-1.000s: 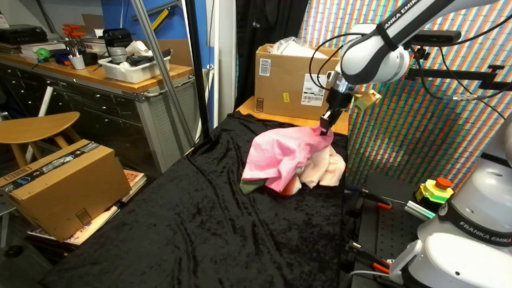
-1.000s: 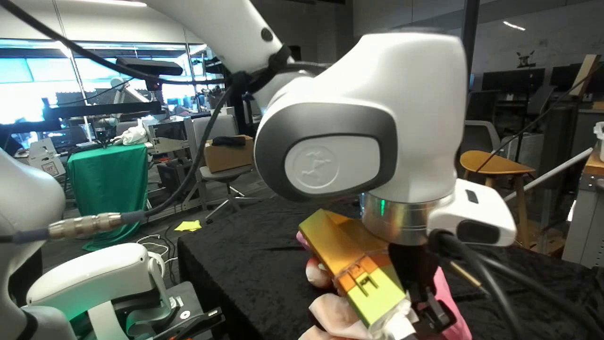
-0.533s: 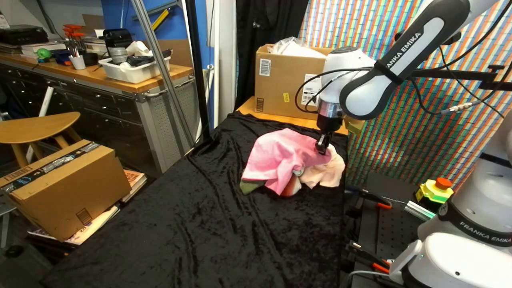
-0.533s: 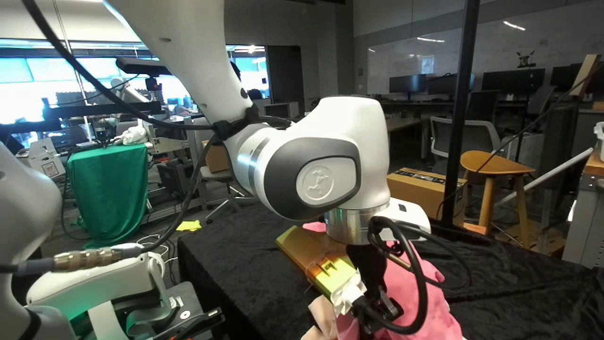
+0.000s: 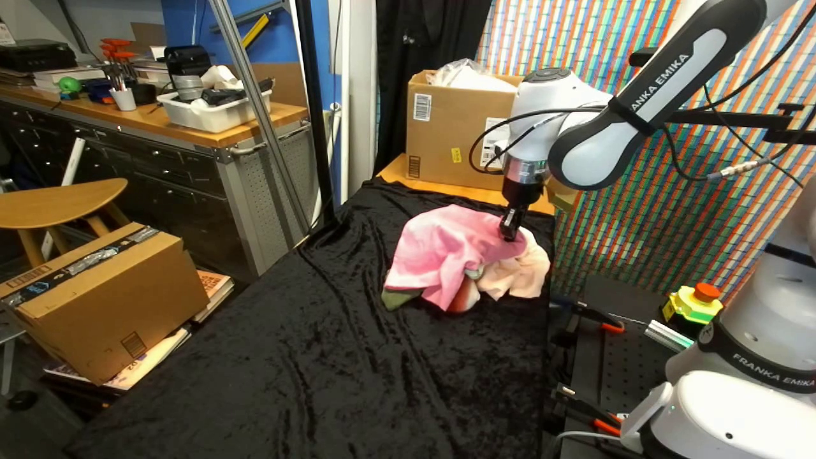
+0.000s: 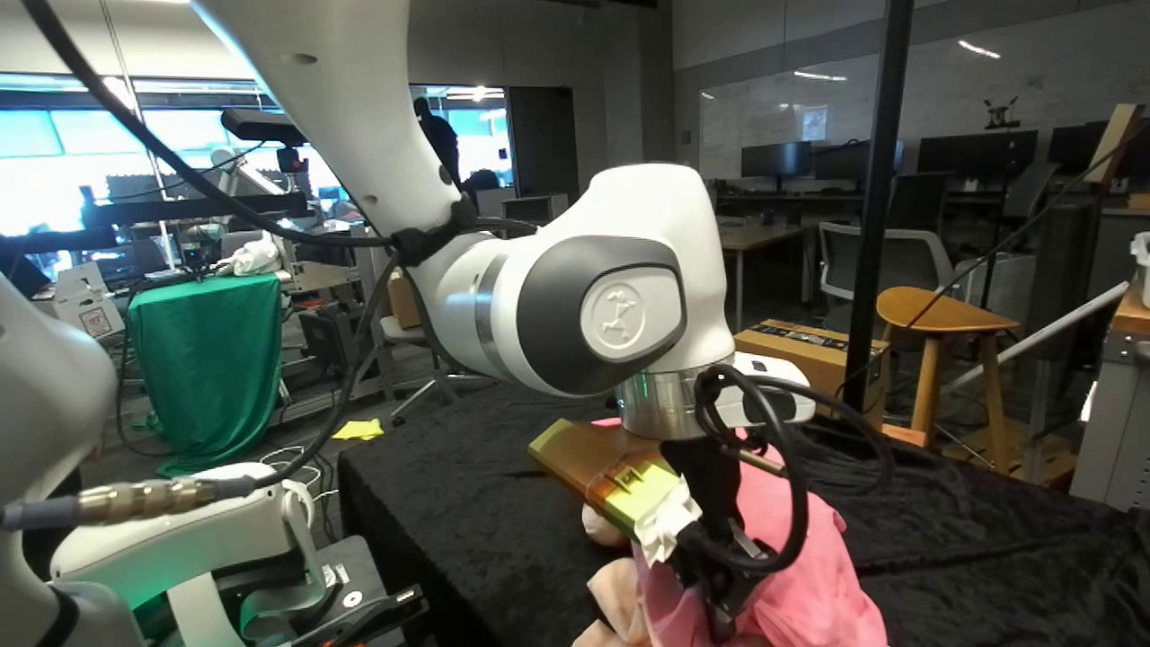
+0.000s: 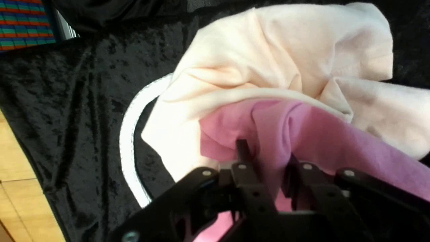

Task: Pile the things on the table on top of the rope

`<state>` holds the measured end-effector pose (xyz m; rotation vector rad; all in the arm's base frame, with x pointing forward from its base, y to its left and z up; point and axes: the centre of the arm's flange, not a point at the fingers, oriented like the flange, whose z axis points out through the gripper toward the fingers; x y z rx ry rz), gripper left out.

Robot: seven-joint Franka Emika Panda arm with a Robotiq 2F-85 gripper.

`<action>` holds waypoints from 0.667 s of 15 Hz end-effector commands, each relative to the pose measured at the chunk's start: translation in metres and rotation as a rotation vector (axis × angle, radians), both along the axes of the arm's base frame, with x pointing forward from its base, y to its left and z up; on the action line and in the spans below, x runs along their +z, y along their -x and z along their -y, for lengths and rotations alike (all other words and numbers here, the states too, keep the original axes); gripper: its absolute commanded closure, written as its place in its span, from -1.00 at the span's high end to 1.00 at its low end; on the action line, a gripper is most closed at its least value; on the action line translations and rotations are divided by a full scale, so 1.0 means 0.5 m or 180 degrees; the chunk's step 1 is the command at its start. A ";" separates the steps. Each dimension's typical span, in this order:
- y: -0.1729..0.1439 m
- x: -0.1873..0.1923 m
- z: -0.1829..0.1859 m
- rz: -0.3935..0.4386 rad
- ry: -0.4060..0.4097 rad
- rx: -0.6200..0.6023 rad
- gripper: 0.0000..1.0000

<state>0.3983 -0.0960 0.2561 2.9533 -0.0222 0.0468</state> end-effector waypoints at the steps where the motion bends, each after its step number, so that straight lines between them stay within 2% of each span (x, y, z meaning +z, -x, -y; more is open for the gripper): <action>1: -0.002 0.074 -0.006 0.0160 0.0085 0.0006 0.11; 7: 0.003 0.216 -0.026 0.0347 0.0083 0.0171 1.00; 10: 0.023 0.295 -0.062 0.0316 -0.0002 0.0440 1.00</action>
